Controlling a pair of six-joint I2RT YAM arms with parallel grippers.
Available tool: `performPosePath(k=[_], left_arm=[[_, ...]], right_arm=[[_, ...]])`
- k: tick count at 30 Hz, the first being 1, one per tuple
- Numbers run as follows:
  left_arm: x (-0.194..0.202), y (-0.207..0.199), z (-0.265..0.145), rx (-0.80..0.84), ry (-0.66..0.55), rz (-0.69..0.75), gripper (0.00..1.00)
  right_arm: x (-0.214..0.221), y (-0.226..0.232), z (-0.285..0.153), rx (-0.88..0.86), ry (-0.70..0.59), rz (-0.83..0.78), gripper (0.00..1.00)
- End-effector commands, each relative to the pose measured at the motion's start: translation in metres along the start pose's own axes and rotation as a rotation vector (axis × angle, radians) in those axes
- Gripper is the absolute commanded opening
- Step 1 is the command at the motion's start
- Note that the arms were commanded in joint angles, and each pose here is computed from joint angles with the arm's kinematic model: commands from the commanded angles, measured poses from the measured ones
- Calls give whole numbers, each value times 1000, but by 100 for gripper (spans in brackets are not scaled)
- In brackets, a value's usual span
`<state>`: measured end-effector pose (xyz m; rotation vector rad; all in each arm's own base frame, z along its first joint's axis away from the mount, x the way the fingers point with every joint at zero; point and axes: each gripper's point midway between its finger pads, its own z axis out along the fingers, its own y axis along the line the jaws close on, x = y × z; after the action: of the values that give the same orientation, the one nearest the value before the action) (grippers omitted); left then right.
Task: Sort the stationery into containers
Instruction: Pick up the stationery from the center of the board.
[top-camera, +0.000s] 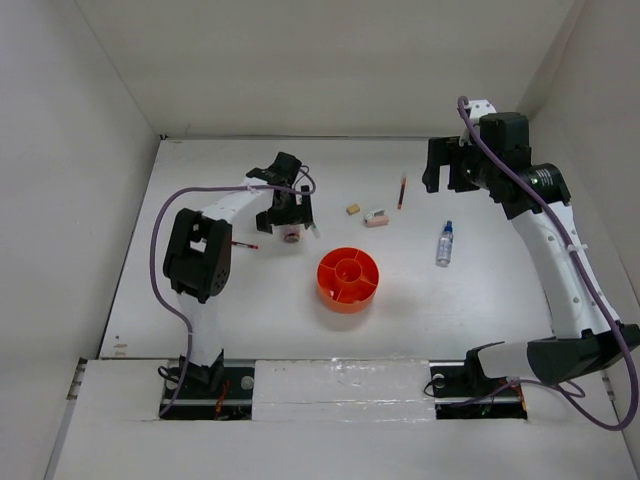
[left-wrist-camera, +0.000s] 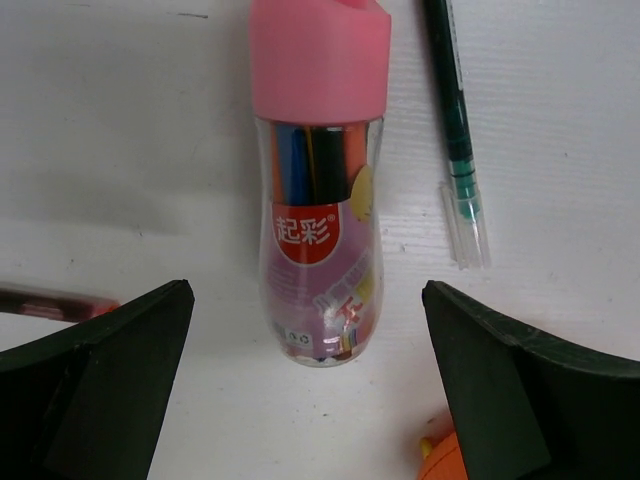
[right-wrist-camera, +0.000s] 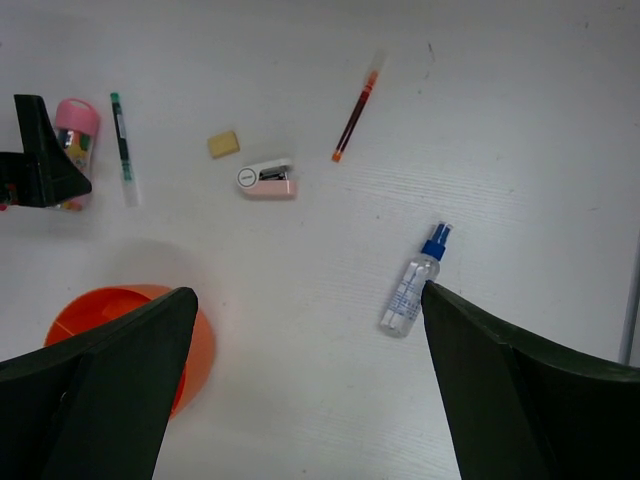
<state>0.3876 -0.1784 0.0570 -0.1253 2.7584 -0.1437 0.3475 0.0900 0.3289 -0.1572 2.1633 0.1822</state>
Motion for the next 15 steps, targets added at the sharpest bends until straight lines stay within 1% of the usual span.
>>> performPosePath(k=[1, 5, 6, 7, 9, 10, 11, 13, 14, 15], left_arm=[[-7, 5, 0, -41, -8, -7, 98], [1, 13, 15, -86, 28, -11, 95], [1, 13, 15, -86, 28, -11, 91], [4, 14, 20, -93, 40, -9, 91], [7, 13, 23, -88, 53, -9, 85], [9, 14, 26, -92, 61, -8, 74], [11, 15, 25, -97, 71, -7, 67], [10, 14, 27, -97, 71, -7, 57], [10, 14, 27, -97, 71, -7, 44], [15, 17, 29, -104, 83, -5, 39]], right_arm=[[-17, 7, 0, -32, -70, -16, 100], [-17, 7, 0, -32, -70, -25, 100], [-17, 7, 0, -32, -70, -25, 100], [-17, 7, 0, -32, -70, -25, 100], [-17, 7, 0, -32, -70, -25, 100], [-19, 7, 0, -33, -79, -25, 100], [-19, 7, 0, -33, -79, -25, 100], [-19, 7, 0, -33, -79, -25, 100], [-19, 7, 0, -33, -79, -25, 100], [-19, 7, 0, -33, -79, -25, 100]])
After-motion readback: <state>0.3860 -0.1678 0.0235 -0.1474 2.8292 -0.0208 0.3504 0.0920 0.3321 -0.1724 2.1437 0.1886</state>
